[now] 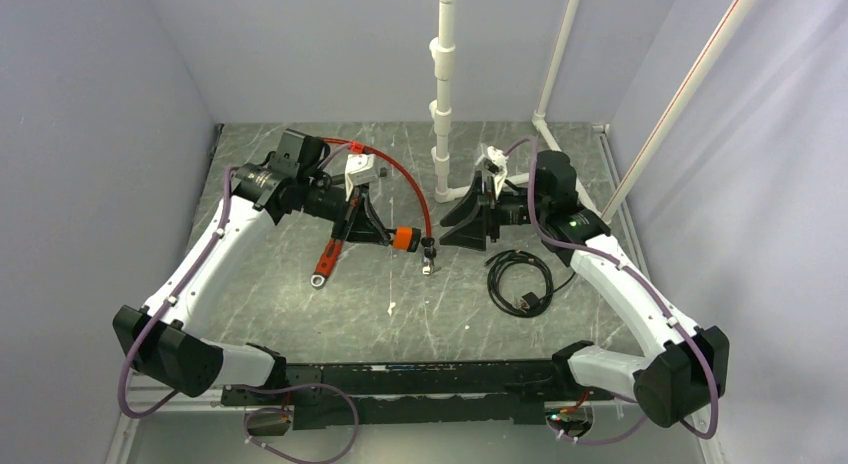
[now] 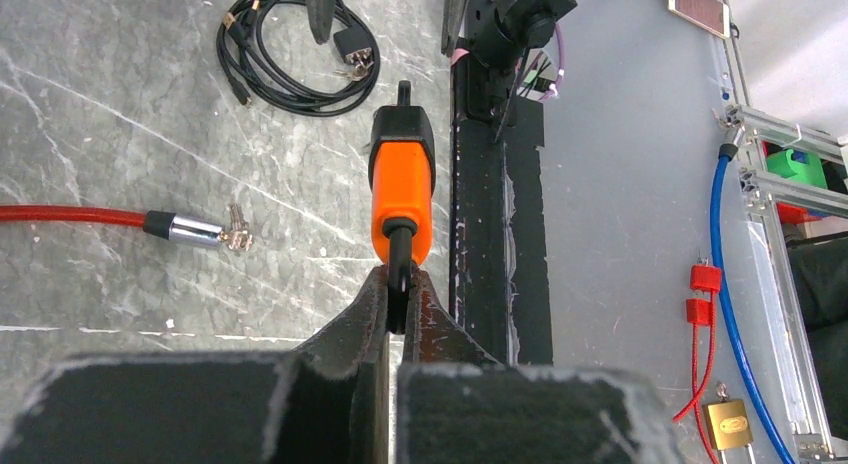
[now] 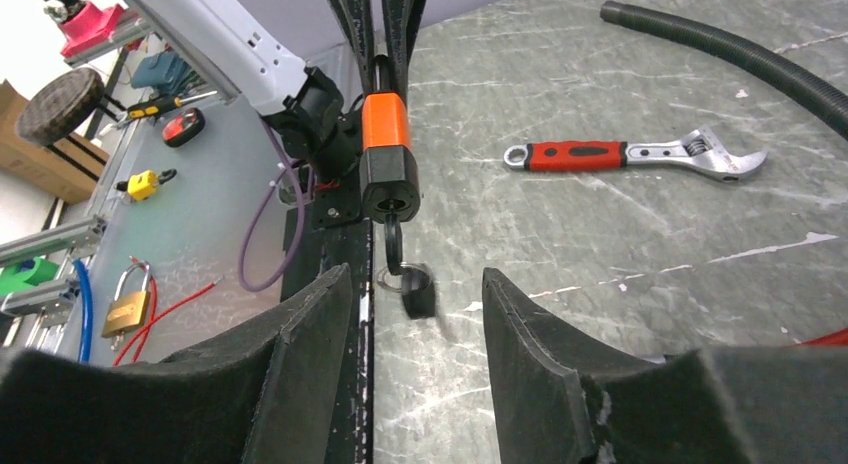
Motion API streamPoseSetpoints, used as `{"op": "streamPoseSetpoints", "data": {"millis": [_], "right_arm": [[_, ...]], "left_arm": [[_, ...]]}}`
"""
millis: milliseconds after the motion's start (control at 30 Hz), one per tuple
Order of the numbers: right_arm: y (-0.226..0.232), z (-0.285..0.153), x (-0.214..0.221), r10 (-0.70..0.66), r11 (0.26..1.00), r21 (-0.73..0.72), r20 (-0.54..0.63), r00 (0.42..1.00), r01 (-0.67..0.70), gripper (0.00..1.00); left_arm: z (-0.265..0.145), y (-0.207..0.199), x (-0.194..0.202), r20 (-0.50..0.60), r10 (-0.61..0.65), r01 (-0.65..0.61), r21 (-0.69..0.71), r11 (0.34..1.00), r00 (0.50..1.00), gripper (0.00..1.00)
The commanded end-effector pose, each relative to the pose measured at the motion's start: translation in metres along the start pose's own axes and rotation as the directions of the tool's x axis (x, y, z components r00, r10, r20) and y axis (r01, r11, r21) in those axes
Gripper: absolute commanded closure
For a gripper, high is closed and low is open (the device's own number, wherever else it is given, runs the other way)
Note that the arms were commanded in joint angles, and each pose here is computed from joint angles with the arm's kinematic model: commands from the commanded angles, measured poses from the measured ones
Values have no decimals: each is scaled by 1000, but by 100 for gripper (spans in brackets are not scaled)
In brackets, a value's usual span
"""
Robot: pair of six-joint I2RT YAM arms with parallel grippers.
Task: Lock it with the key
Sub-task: Lock the lock.
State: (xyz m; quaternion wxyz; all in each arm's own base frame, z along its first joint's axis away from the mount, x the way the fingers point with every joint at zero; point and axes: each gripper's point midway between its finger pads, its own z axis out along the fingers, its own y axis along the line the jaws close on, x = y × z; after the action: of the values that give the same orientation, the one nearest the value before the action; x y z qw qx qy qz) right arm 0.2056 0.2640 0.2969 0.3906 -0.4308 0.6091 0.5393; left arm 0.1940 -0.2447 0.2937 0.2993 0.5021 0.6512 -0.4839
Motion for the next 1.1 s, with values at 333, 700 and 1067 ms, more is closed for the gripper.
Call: {"op": "streamPoseSetpoints", "data": {"millis": [333, 700, 1067], "right_arm": [[23, 21, -3, -98, 991, -90, -17, 995, 96, 56], [18, 25, 5, -109, 990, -89, -40, 993, 105, 70], [20, 23, 6, -114, 990, -84, -48, 992, 110, 100]], "left_arm": [[-2, -16, -14, 71, 51, -55, 58, 997, 996, 100], [-3, -18, -16, 78, 53, -58, 59, 997, 996, 100], [-5, -13, -9, 56, 55, -57, 25, 998, 997, 100]]}}
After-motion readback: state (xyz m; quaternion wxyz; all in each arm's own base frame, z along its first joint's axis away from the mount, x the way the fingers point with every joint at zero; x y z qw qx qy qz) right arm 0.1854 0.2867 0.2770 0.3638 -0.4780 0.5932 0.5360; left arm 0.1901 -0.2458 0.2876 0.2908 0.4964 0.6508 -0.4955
